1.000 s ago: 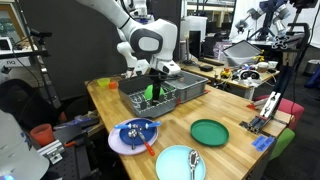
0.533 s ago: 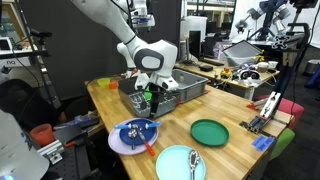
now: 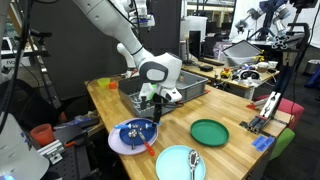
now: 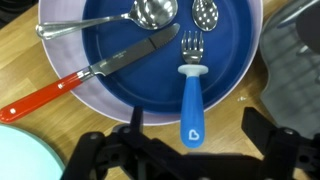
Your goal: Put the fork on the drying rack.
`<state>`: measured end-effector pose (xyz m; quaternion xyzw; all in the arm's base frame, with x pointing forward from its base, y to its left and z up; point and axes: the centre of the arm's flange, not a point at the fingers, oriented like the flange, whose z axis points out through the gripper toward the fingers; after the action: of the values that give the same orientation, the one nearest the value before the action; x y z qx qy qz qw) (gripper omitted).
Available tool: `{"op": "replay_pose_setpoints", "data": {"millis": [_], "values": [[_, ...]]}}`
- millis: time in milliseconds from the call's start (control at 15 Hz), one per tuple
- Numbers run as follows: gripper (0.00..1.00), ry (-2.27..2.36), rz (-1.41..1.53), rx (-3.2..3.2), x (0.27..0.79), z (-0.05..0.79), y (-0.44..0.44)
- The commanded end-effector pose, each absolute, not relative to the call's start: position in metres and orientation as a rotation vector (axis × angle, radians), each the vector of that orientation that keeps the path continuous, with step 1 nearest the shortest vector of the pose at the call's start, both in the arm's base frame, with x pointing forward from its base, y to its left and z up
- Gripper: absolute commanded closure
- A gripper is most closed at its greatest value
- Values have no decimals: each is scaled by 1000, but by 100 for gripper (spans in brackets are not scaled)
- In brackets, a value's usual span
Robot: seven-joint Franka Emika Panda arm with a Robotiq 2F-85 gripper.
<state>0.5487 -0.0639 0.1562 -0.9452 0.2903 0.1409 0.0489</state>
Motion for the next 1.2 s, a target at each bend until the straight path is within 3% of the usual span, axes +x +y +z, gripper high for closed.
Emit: {"op": "replay_pose_setpoints", "data": {"millis": [0,1000,1067,1133], "values": [[0,892,385,-2885,564,149,-73],[0,832,440,-2932,571,126,-77],[2,826,441,-2935,571,125,-75],[12,819,440,-2936,571,125,-74]]}}
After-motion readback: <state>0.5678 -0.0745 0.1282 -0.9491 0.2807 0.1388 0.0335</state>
